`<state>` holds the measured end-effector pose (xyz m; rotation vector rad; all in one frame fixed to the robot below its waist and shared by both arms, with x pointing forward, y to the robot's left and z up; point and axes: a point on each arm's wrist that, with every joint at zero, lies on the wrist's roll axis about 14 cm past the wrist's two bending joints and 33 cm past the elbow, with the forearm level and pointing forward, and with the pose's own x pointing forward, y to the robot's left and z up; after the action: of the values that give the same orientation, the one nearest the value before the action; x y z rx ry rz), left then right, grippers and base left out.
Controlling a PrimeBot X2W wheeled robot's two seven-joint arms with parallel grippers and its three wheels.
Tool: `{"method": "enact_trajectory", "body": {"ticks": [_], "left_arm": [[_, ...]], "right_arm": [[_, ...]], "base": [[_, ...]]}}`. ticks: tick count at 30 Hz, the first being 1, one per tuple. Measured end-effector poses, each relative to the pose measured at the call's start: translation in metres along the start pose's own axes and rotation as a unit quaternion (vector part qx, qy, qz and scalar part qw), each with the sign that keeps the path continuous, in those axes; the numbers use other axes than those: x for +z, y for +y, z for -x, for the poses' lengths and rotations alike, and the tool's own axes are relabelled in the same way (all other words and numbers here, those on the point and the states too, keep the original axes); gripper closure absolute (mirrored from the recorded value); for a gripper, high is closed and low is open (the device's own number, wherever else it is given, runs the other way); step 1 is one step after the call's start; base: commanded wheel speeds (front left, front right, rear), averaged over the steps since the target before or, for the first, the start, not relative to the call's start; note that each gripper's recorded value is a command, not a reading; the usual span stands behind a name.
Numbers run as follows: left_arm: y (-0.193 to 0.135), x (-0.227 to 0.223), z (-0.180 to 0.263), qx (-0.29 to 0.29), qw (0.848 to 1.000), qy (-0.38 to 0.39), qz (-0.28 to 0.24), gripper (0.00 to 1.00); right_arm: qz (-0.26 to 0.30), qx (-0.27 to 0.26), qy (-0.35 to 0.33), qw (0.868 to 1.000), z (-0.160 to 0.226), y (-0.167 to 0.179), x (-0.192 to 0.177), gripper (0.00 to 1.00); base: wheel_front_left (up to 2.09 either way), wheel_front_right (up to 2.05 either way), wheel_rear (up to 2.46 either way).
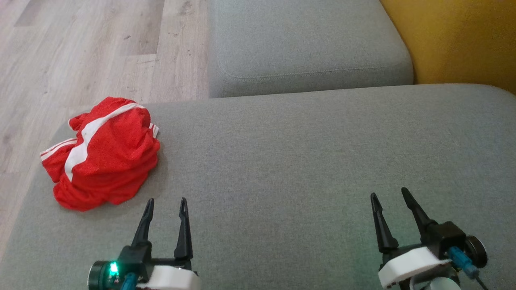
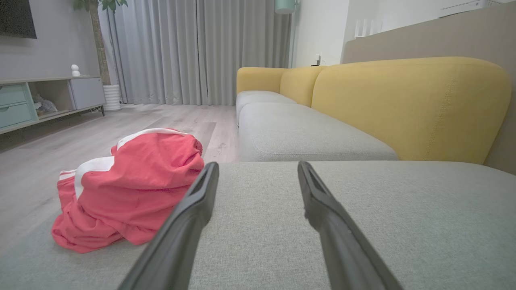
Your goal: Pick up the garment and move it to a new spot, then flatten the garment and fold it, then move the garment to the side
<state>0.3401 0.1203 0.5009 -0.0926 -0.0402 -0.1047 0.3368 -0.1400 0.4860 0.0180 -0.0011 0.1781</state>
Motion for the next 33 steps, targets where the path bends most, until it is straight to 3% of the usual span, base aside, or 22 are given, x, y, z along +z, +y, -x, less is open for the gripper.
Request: {"method": "enact_trajectory", "body": {"ticks": [6, 21, 33], "left_arm": [[-0.002, 0.002, 0.001, -0.004, 1.000, -0.009, -0.021, 0.00], [0.005, -0.002, 0.003, 0.007, 1.000, -0.003, -0.017, 0.00], [0.059, 0.001, 0.028, 0.099, 0.995, -0.007, -0.027, 0.00]], "right_arm": [[0.033, 0.008, -0.004, 0.999, 0.001, 0.002, 0.001, 0.00], [0.029, 0.005, 0.006, 1.000, -0.001, 0.000, -0.005, 0.00], [0.030, 0.082, 0.013, 0.996, -0.030, 0.045, -0.008, 0.00]], "base": [[0.00, 0.00, 0.00], [0.00, 0.00, 0.00], [0.00, 0.00, 0.00]]}}
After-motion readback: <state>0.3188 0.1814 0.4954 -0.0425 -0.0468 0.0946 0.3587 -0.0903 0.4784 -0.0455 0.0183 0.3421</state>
